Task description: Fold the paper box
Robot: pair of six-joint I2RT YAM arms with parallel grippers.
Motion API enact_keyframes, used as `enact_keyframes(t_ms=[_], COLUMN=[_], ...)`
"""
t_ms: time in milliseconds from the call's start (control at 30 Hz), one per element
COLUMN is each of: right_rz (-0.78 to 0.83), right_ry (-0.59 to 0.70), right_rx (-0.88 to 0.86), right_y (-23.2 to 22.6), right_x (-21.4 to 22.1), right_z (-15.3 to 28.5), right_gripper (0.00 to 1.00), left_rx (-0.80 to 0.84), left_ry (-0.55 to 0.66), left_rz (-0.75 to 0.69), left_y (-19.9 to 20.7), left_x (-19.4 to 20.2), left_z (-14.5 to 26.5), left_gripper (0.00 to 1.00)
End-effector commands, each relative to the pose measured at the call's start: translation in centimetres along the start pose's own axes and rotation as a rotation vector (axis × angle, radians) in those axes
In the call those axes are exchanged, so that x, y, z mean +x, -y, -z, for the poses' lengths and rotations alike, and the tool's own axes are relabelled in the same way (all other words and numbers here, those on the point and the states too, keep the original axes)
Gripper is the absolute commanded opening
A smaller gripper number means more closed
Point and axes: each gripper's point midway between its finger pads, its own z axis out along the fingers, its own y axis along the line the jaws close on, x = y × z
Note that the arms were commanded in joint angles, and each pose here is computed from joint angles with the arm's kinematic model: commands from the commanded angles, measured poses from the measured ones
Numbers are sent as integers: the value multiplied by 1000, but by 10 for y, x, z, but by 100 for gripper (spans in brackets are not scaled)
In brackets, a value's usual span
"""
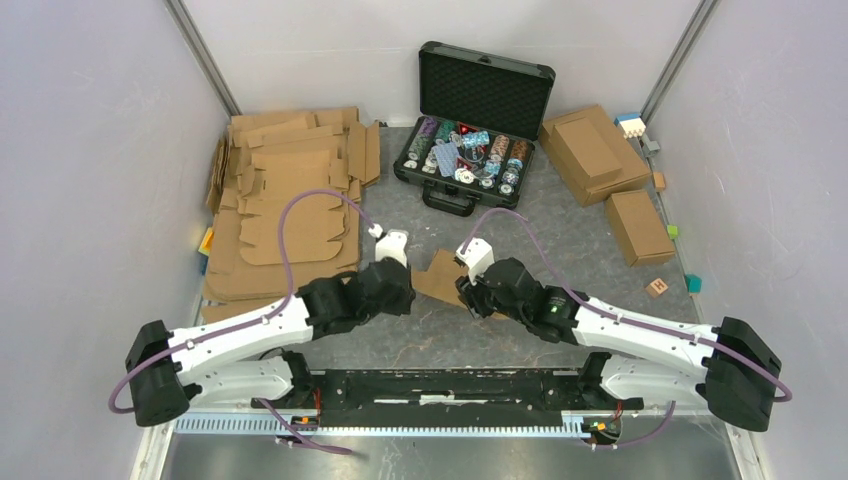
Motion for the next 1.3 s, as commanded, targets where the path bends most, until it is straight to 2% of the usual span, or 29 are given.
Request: enact_keyframes(t_ms=[0,200,400,500,700,967,1100,1200,1267], right_rz=[-43,-111,-151,-157,-166,-188,-191,-195,-198], right_ry=[20,15,-2,-7,23,68,36,-29,-61], right_rx=[-50,-122,-140,-138,-124,37,52,38,37], right_y=[-8,-16,-13,-11,-5,30,34,29,28], right_x=[-2,16,27,29,17,-6,5,24,35], right_z=[-4,-8,-11,-11,-6,13,12,6,3], right_gripper=[48,54,54,54,53,53,47,35,32], left_rx=[139,166,195,178,141,116,112,117,116], left_ry=[-13,4,-51,-89,-205,-257,-246,-211,-178], left_rz=[31,10,18,14,15,17,12,10,9], left_y=[22,32,49,50,42,32,31,32,31], left_x=[-39,-77,-85,-77,-36,-10,-14,-27,-38], left_z=[16,1,-37,-61,-103,-117,-112,-100,-90], left_gripper=[25,28,26,24,17,14,14,15,17])
